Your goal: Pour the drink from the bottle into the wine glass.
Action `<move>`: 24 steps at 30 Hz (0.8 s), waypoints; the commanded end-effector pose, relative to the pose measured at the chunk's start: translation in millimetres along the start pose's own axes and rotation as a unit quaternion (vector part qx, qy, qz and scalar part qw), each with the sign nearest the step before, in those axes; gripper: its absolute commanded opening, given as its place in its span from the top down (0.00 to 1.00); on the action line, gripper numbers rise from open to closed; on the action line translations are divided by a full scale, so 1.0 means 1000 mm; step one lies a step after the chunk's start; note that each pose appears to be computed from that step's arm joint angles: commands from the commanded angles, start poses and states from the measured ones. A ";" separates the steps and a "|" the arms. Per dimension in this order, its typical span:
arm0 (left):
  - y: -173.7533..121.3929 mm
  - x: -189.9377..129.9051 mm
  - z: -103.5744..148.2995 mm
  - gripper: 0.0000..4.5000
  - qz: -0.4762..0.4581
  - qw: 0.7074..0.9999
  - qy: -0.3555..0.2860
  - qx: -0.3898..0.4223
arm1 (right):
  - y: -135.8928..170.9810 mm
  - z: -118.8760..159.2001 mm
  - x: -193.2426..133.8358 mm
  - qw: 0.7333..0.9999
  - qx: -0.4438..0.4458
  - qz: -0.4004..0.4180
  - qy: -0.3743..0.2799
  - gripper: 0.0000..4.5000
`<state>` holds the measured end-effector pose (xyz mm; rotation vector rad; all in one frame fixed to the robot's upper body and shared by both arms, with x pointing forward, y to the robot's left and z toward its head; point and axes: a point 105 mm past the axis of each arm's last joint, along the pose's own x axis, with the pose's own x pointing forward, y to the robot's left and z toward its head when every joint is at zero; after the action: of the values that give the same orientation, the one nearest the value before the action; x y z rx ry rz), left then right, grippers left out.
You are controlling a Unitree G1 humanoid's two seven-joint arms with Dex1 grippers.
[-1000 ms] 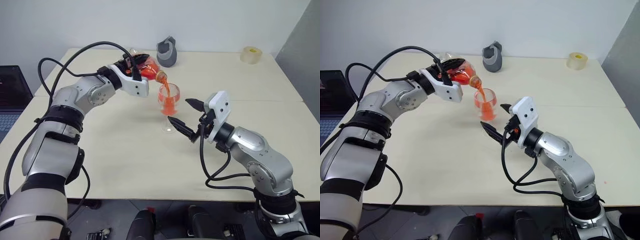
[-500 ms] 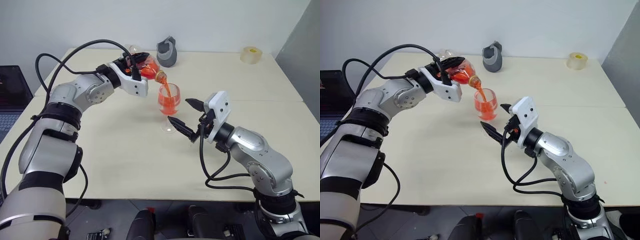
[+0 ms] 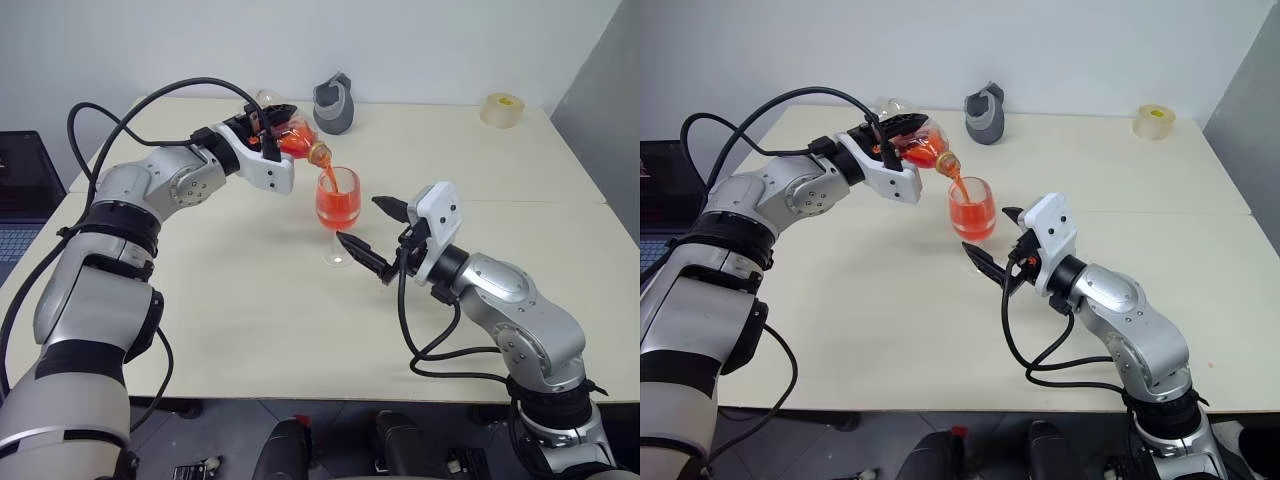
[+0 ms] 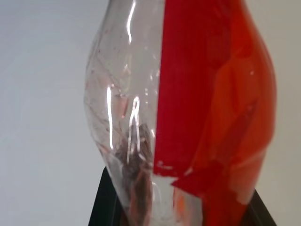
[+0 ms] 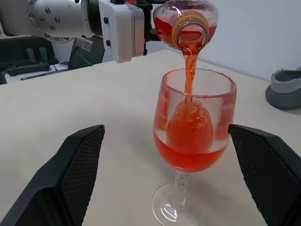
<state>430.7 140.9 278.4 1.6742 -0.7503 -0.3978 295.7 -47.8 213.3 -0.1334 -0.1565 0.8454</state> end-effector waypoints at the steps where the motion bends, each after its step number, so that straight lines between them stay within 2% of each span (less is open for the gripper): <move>1: 0.025 0.000 -0.004 0.80 0.037 0.999 0.001 0.012 | 0.004 0.014 -0.001 1.000 -0.015 0.004 -0.027 0.00; 7: 0.025 0.000 -0.005 0.80 0.036 0.999 0.004 0.007 | 0.004 0.013 -0.001 1.000 -0.016 0.005 -0.026 0.00; 13: 0.022 0.003 0.000 0.80 0.040 0.999 0.001 -0.034 | 0.004 0.013 0.000 0.999 -0.018 0.006 -0.027 0.00; 20: 0.024 0.005 0.011 0.80 0.054 0.995 -0.017 -0.087 | 0.007 0.014 0.000 0.999 -0.028 0.012 -0.030 0.00; 24: 0.023 0.004 0.016 0.80 0.065 0.987 -0.025 -0.148 | 0.010 0.013 0.000 0.998 -0.042 0.022 -0.029 0.00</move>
<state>422.9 125.1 273.3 1.4106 -0.7293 -0.4845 293.1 -43.3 213.6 -0.1794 -0.1840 0.8659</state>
